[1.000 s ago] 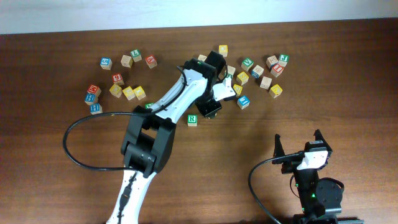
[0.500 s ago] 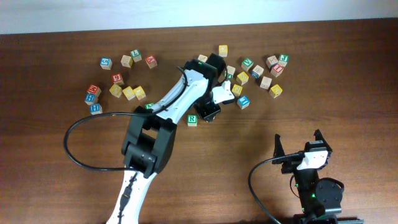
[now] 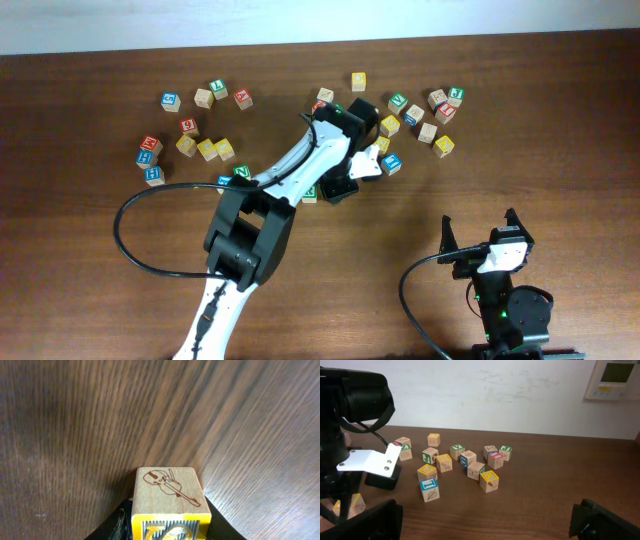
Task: Spell out RSS
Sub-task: 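Lower the S block to the table and release it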
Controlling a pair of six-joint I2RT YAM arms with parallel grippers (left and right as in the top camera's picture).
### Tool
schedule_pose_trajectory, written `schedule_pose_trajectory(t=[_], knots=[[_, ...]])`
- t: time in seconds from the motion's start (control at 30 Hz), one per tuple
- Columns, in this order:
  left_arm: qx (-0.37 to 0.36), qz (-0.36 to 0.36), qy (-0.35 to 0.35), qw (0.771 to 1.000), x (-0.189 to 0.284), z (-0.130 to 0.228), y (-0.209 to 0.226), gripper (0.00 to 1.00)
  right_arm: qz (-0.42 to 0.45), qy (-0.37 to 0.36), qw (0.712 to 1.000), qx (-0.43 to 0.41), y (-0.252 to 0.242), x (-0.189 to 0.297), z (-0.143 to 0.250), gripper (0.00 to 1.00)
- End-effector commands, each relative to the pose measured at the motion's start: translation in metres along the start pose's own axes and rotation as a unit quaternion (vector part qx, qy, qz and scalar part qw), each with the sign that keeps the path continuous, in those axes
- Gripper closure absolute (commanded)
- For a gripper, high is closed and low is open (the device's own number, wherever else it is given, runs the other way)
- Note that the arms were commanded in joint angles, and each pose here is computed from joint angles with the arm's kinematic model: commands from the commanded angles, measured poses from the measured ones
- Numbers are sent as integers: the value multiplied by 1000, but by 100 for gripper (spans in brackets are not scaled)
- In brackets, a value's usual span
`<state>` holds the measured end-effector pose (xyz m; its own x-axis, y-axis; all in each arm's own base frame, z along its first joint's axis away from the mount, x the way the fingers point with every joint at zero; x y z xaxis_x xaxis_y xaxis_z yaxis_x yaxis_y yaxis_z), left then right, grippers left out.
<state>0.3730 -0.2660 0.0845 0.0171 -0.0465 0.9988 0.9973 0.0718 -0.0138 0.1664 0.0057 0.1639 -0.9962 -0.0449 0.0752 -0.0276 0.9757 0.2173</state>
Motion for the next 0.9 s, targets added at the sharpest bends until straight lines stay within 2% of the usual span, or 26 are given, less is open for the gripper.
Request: schedule_pose_trajectory(t=[0.0, 0.07, 0.27, 0.63, 0.77, 0.87], knots=[[-7, -9, 11, 1000, 2, 4, 1, 66, -1, 5, 1000, -2, 0, 0, 3, 2], [-7, -11, 10, 1000, 2, 3, 1, 57, -1, 5, 1000, -2, 0, 0, 3, 2], [-6, -24, -11, 1000, 17, 1, 2, 56, 0, 6, 1000, -2, 0, 0, 3, 1], [3, -99, -86, 991, 104, 7, -3, 49, 0, 6, 1000, -2, 0, 0, 3, 2], [58, -140, -134, 979, 136, 6, 0, 50, -1, 5, 1000, -2, 0, 0, 3, 2], [117, -145, -158, 970, 150, 7, -2, 27, 0, 6, 1000, -2, 0, 0, 3, 2]])
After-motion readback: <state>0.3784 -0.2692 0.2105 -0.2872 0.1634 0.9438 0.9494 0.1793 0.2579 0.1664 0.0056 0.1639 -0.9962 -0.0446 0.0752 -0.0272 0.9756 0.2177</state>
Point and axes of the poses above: each gripper's point midway between its finger pads, its own x axis back along the fingers, its own y axis along the line the jaws close on, z = x × y, the point moved 8 cm from there along x, back along the fingers, and after that the axes turned 14 degrees about -x, right-handed, at the moved point
